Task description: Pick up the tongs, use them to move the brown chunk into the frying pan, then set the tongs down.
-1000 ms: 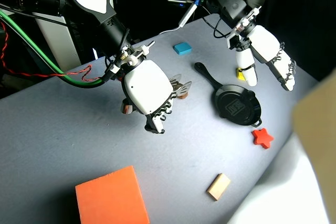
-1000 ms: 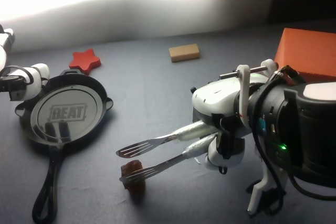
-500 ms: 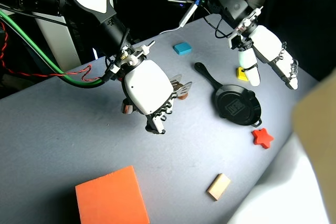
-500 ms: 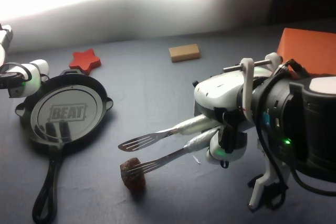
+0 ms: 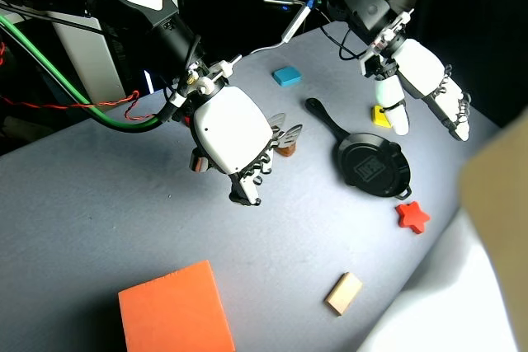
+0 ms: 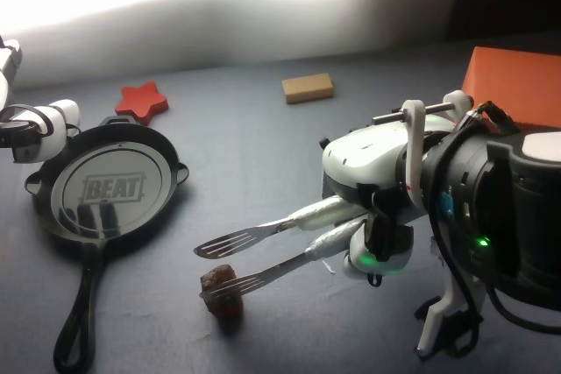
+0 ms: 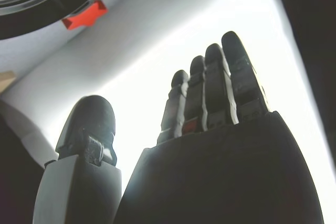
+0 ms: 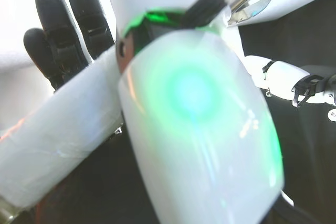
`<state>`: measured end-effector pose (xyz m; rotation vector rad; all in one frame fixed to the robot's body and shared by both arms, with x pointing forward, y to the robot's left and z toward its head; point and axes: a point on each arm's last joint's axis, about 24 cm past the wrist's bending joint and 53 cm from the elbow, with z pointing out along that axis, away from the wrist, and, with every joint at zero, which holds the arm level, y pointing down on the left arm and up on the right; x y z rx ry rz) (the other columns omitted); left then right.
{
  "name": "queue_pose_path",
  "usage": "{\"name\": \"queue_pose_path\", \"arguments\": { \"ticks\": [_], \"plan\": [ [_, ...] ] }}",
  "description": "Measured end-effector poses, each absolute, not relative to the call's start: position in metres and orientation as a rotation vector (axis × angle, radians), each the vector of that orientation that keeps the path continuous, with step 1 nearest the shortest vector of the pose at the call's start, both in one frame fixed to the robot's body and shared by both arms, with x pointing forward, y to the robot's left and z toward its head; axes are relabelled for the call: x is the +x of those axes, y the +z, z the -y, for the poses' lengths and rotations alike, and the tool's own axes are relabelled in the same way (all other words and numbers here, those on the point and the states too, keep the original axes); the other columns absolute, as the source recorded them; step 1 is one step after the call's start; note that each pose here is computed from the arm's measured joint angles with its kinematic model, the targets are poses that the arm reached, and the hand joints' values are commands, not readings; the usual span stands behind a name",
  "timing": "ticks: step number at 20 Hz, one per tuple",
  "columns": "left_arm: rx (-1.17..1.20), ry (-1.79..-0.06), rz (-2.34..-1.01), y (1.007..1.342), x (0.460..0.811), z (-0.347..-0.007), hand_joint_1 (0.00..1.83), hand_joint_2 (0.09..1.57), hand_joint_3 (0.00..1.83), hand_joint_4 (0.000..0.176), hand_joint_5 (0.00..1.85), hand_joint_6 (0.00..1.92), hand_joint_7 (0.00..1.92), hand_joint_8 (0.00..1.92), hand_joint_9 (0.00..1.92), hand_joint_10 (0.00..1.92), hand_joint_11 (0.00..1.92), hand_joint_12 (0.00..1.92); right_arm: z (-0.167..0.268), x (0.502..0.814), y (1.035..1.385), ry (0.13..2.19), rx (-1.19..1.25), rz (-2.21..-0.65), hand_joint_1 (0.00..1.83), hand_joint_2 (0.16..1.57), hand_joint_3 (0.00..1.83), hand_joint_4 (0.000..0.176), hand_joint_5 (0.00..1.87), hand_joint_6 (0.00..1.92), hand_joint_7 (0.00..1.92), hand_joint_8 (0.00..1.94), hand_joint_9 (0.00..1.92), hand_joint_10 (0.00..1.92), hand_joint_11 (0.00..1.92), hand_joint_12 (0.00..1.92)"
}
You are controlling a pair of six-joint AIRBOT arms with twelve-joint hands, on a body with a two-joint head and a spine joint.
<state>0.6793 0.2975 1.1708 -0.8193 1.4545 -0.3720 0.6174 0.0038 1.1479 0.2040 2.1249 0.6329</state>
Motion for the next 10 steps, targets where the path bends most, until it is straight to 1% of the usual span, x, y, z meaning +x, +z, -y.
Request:
{"name": "queue_pose_path", "arguments": {
  "ticks": [1,2,4,5,6,7,8,9,10],
  "plan": [
    [-0.819,-0.372,-1.454,1.171,0.679,-0.298,0.20,1.37,0.00,0.036,0.05,0.01,0.11,0.00,0.12,0.00,0.00,0.49,-0.004,0.617,1.147,0.632,0.203,-2.127,1.11,1.19,0.00,0.000,0.82,1.22,1.01,0.01,0.96,0.02,0.40,1.28],
    [-0.818,-0.372,-1.453,1.171,0.679,-0.298,0.19,1.37,0.00,0.040,0.03,0.00,0.09,0.00,0.12,0.00,0.00,0.55,-0.004,0.617,1.146,0.629,0.201,-2.128,1.11,1.20,0.00,0.000,0.80,1.24,1.00,0.00,0.94,0.01,0.39,1.28],
    [-0.819,-0.371,-1.453,1.171,0.679,-0.298,0.20,1.38,0.00,0.032,0.04,0.01,0.08,0.00,0.11,0.00,0.00,0.56,-0.003,0.616,1.142,0.624,0.194,-2.136,1.10,1.20,0.00,0.000,0.79,1.25,1.00,0.00,0.94,0.01,0.38,1.29],
    [-0.819,-0.372,-1.454,1.171,0.679,-0.298,0.18,1.38,0.00,0.034,0.04,0.00,0.09,0.00,0.12,0.00,0.00,0.60,-0.002,0.615,1.138,0.619,0.192,-2.141,1.11,1.20,0.00,0.000,0.80,1.24,1.00,0.00,0.95,0.01,0.38,1.29],
    [-0.818,-0.372,-1.453,1.171,0.679,-0.298,0.16,1.39,0.00,0.032,0.05,0.01,0.09,0.00,0.12,0.00,0.00,0.59,-0.002,0.615,1.137,0.617,0.189,-2.142,1.11,1.20,0.00,0.000,0.81,1.23,1.01,0.01,0.95,0.02,0.39,1.29],
    [-0.818,-0.372,-1.453,1.171,0.679,-0.298,0.14,1.39,0.00,0.034,0.03,0.00,0.08,0.00,0.10,0.00,0.00,0.51,-0.002,0.615,1.137,0.617,0.190,-2.142,1.11,1.20,0.00,0.000,0.81,1.23,1.01,0.01,0.95,0.02,0.39,1.29],
    [-0.818,-0.372,-1.453,1.171,0.679,-0.298,0.19,1.38,0.00,0.036,0.05,0.01,0.09,0.01,0.11,0.01,0.00,0.51,-0.002,0.616,1.138,0.619,0.188,-2.139,1.11,1.19,0.00,0.000,0.82,1.22,1.01,0.01,0.95,0.02,0.39,1.28],
    [-0.819,-0.372,-1.453,1.171,0.679,-0.298,0.18,1.39,0.00,0.032,0.05,0.01,0.09,0.00,0.10,0.00,0.00,0.46,-0.002,0.619,1.139,0.621,0.185,-2.133,1.11,1.19,0.00,0.000,0.82,1.21,1.02,0.01,0.96,0.02,0.40,1.28],
    [-0.819,-0.374,-1.451,1.172,0.680,-0.297,0.16,1.39,0.00,0.029,0.07,0.01,0.10,0.00,0.11,0.00,0.00,0.49,-0.002,0.621,1.139,0.619,0.182,-2.128,1.11,1.19,0.00,0.000,0.82,1.22,1.01,0.01,0.95,0.01,0.39,1.28]
  ]
}}
